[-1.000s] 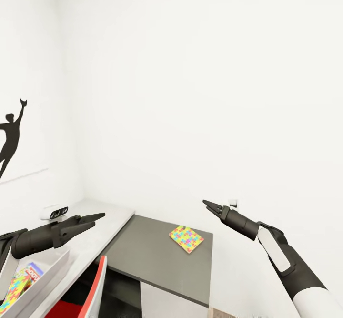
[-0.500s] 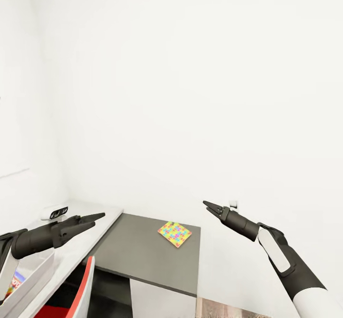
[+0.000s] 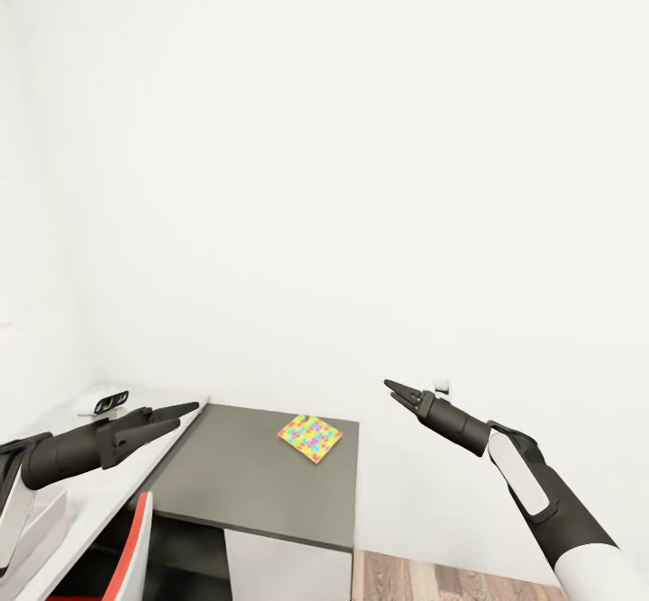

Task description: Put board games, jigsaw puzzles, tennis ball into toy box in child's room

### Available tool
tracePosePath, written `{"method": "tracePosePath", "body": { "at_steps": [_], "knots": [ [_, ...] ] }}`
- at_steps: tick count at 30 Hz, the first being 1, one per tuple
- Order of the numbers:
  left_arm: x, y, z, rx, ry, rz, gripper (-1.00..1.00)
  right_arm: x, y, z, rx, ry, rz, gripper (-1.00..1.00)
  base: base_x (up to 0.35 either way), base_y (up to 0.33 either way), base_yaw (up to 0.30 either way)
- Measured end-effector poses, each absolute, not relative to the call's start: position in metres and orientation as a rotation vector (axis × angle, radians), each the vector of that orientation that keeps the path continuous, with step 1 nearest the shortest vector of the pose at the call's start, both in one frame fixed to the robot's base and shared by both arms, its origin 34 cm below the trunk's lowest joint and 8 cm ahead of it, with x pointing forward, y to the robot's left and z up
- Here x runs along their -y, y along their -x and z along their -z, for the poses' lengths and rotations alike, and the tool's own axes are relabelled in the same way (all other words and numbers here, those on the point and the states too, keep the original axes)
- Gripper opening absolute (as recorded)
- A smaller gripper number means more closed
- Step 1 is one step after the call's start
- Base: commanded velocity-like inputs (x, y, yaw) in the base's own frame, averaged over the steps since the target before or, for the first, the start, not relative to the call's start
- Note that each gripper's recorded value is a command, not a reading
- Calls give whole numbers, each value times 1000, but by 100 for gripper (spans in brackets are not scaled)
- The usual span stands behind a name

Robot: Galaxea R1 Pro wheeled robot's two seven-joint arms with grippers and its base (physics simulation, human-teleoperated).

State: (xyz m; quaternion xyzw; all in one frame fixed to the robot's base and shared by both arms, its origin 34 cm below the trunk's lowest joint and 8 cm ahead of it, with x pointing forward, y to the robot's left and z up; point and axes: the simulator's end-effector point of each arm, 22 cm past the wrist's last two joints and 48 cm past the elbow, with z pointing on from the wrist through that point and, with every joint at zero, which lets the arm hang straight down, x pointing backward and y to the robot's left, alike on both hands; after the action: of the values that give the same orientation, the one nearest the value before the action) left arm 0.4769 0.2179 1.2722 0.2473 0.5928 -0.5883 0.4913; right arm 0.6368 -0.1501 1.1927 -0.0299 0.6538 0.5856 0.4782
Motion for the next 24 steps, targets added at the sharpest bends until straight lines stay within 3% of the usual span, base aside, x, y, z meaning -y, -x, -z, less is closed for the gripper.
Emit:
{"method": "tracePosePath", "body": {
  "at_steps": [24],
  "knots": [
    [-218, -485, -1261, -1463, -581, 1443, 100, 153, -644, -1175, -1621, 37, -1436, 100, 0, 0, -184]
  ]
}}
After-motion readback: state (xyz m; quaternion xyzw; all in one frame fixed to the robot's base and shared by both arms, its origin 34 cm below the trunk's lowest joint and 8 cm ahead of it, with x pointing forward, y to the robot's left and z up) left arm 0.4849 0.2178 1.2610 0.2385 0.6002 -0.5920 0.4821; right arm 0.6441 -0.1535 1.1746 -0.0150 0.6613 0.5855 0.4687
